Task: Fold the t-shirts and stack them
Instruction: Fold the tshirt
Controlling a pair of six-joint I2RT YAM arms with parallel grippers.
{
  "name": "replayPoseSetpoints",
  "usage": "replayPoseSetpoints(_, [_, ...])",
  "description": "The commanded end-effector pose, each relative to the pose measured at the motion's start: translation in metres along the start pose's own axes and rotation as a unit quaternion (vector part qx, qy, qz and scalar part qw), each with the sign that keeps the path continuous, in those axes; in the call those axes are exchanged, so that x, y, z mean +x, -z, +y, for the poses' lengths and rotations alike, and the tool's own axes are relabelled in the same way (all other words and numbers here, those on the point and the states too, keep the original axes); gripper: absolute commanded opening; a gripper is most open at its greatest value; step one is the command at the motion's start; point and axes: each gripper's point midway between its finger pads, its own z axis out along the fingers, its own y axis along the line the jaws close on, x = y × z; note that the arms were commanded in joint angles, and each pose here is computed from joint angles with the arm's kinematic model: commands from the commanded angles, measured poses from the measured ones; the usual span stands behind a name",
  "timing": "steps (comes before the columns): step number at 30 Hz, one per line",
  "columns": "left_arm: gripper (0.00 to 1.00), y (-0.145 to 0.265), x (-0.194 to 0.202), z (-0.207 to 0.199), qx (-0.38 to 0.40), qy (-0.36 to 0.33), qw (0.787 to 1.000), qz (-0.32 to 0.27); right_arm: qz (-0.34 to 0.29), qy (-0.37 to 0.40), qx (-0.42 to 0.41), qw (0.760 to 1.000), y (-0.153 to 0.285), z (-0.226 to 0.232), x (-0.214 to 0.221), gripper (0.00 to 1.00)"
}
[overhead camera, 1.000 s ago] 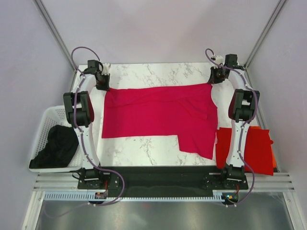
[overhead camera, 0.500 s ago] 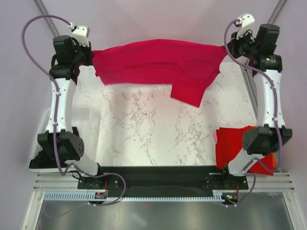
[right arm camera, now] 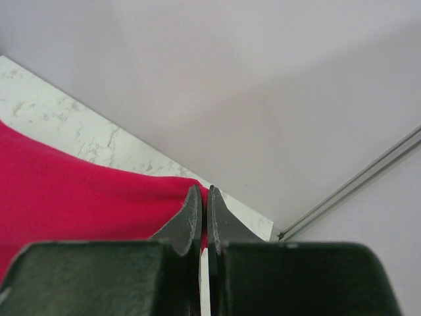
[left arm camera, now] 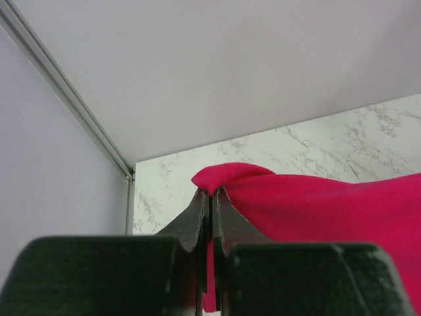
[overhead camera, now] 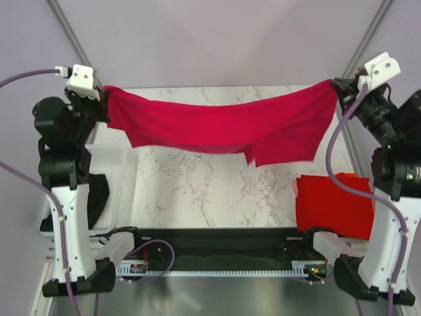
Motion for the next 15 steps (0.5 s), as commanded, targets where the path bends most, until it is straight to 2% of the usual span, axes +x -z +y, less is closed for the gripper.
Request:
replayPoseSetpoints(1, [0.02,0.009,-0.004,0.005,-0.015,-0.029,0.999,-0.018,-0.009,0.019,0.021,1.000,0.010,-0.005,-0.009,0.00])
replayPoseSetpoints(7, [0.02,-0.019,0.050,-0.003,0.022,-0.037,0.998,0.045,0.044,-0.013,-0.019,0.999,-0.028,-0.001,0.045,0.00])
replayPoseSetpoints(8, [0.02,-0.030,0.072,-0.008,0.037,-0.031,0.996,0.070,0.050,-0.017,-0.026,0.998,-0.034,0.000,0.054,0.00])
replayPoseSetpoints(10, [0.02,-0.042,0.097,-0.018,0.067,-0.024,0.993,0.096,0.084,-0.042,-0.061,0.994,-0.053,0.011,0.095,0.00])
replayPoseSetpoints(11, [0.02,-0.051,0.124,-0.023,0.082,-0.011,0.988,0.129,0.093,-0.050,-0.072,0.992,-0.060,0.014,0.108,0.00])
replayPoseSetpoints(13, [0.02,-0.061,0.156,-0.033,0.108,0.006,0.981,0.162,0.140,-0.081,-0.100,0.982,-0.077,0.029,0.163,0.00])
replayPoseSetpoints(14, [0.02,-0.072,0.190,-0.039,0.120,0.023,0.972,0.202,0.149,-0.086,-0.106,0.979,-0.083,0.032,0.179,0.00])
replayPoseSetpoints(15, [0.02,-0.078,0.206,-0.042,0.126,0.032,0.967,0.221,0.186,-0.108,-0.123,0.969,-0.092,0.043,0.220,0.00])
